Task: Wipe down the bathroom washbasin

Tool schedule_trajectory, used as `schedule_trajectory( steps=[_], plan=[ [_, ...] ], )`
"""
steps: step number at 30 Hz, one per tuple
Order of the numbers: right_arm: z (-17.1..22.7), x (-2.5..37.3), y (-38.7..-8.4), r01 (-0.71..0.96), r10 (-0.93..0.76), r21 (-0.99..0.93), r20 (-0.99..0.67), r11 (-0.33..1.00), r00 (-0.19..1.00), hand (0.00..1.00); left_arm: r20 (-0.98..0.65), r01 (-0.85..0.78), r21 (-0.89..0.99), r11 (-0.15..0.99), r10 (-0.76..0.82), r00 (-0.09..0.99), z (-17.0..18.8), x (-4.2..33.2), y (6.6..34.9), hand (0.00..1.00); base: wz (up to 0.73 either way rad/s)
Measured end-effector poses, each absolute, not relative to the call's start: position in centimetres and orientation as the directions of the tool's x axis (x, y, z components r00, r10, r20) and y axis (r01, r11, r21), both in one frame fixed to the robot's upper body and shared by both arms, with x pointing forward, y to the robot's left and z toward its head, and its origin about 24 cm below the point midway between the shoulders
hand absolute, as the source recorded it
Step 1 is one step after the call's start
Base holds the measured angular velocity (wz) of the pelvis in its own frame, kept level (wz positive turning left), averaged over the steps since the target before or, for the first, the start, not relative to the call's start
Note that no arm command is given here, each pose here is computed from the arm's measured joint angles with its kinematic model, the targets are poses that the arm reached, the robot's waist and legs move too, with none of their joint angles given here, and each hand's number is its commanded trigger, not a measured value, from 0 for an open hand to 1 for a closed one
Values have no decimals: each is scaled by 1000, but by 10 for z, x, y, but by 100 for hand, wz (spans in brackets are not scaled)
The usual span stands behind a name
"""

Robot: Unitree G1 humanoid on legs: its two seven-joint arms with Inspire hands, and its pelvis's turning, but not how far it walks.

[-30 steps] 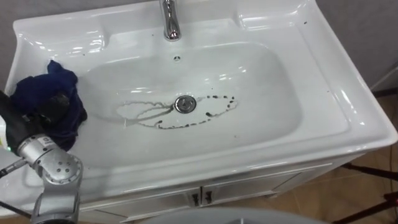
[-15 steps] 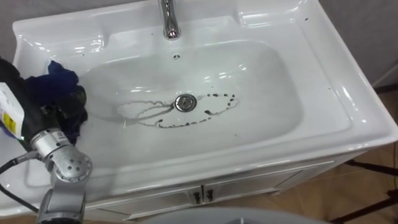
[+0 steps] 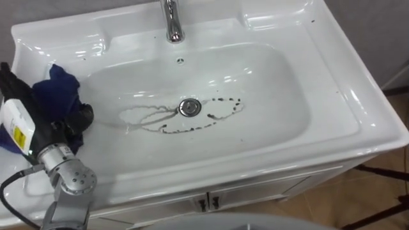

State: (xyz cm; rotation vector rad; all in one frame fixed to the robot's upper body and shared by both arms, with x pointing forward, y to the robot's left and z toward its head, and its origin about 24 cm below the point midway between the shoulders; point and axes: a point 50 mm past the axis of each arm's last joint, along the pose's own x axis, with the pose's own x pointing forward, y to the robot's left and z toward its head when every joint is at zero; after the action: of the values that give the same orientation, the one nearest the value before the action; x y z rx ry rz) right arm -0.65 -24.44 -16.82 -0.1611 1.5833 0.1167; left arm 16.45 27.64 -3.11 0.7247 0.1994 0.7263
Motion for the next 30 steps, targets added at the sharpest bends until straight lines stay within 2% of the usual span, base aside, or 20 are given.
schedule_trajectory(
  steps=[15, 16, 17, 18, 19, 30],
  plan=[
    [-168, -9, -246, -169, -52, -44, -998, 985, -40, 0, 0, -421, 777, 468, 669, 744, -48, 162, 282, 0, -4],
    [-168, -9, -246, -169, -54, -46, -998, 985, -40, 0, -7, -404, 790, 462, 665, 746, -49, 162, 282, 47, -4],
    [-168, -9, -246, -169, -55, -48, -998, 984, -41, 0, -13, -394, 797, 458, 665, 747, -51, 162, 283, 47, -8],
    [-168, -9, -247, -167, -61, -52, -997, 985, -48, 0, -25, -377, 808, 454, 664, 747, -54, 163, 284, 84, -7],
    [-167, -7, -248, -162, -63, -54, -997, 985, -53, 0, -36, -358, 818, 450, 661, 750, -56, 163, 285, 100, -7],
    [-167, -8, -250, -191, -64, -43, -993, 981, -104, 0, -60, -314, 836, 451, 644, 763, -56, 165, 292, 100, -1]
  ],
)
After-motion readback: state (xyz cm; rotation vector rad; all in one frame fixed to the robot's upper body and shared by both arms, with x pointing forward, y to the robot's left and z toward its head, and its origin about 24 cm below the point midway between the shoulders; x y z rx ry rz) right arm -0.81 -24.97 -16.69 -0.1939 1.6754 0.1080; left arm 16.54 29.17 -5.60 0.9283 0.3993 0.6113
